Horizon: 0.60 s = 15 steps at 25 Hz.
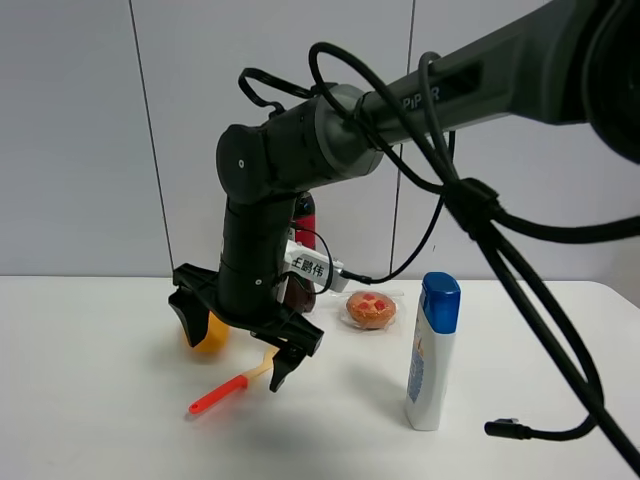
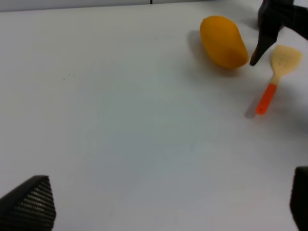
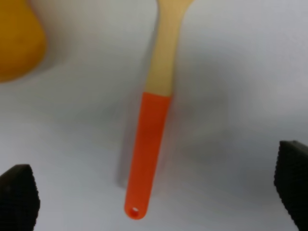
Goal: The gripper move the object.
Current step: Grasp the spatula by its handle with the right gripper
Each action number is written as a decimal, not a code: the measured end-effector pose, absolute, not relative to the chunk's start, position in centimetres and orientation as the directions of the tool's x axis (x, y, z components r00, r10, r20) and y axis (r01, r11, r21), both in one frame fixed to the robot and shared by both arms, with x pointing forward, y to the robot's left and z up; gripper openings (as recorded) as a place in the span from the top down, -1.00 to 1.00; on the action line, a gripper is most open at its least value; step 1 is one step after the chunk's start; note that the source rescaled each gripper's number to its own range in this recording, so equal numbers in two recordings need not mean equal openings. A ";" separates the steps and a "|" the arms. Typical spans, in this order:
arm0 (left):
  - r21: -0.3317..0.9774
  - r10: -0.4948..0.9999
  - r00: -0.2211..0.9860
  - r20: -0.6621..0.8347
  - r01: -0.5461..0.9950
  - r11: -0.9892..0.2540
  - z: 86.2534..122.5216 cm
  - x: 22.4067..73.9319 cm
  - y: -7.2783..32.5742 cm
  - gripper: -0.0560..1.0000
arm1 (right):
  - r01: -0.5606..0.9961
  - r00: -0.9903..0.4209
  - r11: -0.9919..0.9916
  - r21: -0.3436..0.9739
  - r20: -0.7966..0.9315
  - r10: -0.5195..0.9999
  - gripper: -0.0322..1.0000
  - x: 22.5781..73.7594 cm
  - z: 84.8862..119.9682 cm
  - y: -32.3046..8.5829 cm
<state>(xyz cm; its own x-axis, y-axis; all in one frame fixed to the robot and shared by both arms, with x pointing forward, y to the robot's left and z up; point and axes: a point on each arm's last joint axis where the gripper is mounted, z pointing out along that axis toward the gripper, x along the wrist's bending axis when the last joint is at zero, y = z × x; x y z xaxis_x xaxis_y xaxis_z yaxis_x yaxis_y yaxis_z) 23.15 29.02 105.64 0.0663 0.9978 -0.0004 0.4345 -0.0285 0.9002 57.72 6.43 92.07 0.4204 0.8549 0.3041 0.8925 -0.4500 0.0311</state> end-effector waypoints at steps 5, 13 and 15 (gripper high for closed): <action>0.900 0.998 0.066 0.000 0.434 -0.028 105.6 23.1 29.0 -1.00 | 0.907 0.398 -0.420 0.027 0.268 0.877 -1.00 57.6 91.5 6.3; 0.900 0.998 0.067 0.000 0.434 -0.029 105.6 23.1 29.0 -1.00 | 0.937 0.313 -0.344 0.068 0.278 0.908 -1.00 57.8 91.6 6.4; 0.900 0.998 0.067 0.000 0.434 -0.029 105.6 23.1 29.0 -1.00 | 0.932 0.324 -0.357 0.068 0.289 0.901 -1.00 57.8 91.5 6.4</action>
<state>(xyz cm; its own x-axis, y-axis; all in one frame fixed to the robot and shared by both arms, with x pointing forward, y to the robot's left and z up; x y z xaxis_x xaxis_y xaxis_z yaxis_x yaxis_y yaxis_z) 23.15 29.02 105.64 0.0667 0.9978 0.0004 0.4344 -0.0295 0.9002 57.84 6.44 91.53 0.3243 0.9008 0.2887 0.9315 -0.3572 0.0684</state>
